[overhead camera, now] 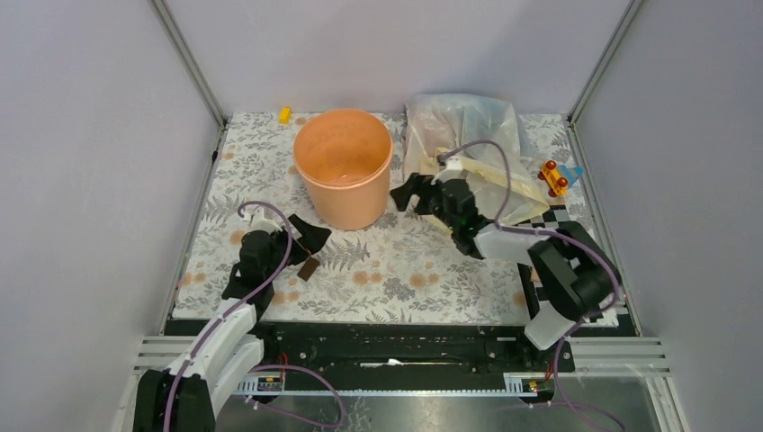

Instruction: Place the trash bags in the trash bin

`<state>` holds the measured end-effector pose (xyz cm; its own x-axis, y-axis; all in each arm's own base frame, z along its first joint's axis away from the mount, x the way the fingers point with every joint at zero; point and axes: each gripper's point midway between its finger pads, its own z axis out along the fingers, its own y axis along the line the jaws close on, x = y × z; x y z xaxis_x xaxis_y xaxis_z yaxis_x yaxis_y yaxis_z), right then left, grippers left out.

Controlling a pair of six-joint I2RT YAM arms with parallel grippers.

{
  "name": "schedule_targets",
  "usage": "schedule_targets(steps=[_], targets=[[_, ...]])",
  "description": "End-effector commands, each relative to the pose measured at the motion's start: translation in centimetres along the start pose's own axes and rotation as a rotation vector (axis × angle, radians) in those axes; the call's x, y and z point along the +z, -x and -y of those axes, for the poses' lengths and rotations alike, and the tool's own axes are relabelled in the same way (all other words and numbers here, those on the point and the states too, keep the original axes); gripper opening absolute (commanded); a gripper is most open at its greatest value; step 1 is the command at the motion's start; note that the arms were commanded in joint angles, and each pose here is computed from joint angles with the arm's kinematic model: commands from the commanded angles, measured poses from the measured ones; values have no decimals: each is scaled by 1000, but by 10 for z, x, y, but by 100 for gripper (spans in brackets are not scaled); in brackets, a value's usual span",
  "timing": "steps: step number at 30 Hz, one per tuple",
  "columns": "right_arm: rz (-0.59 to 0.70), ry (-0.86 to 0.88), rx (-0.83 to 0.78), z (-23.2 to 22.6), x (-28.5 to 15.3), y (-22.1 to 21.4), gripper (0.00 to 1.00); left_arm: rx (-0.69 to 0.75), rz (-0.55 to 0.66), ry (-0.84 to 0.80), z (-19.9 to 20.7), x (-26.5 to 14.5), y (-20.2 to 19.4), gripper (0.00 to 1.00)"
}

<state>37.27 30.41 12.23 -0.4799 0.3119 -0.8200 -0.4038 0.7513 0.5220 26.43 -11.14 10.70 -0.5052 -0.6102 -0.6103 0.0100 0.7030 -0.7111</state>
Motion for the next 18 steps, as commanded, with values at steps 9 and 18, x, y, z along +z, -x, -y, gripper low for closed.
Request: schedule_targets(steps=[9,18], targets=[[100,-452,13,112,-93,80,94,-41,33,-169,38,37,10,96],[139,-602,73,140,-114,107,91,-92,61,-115,39,97,25,99]])
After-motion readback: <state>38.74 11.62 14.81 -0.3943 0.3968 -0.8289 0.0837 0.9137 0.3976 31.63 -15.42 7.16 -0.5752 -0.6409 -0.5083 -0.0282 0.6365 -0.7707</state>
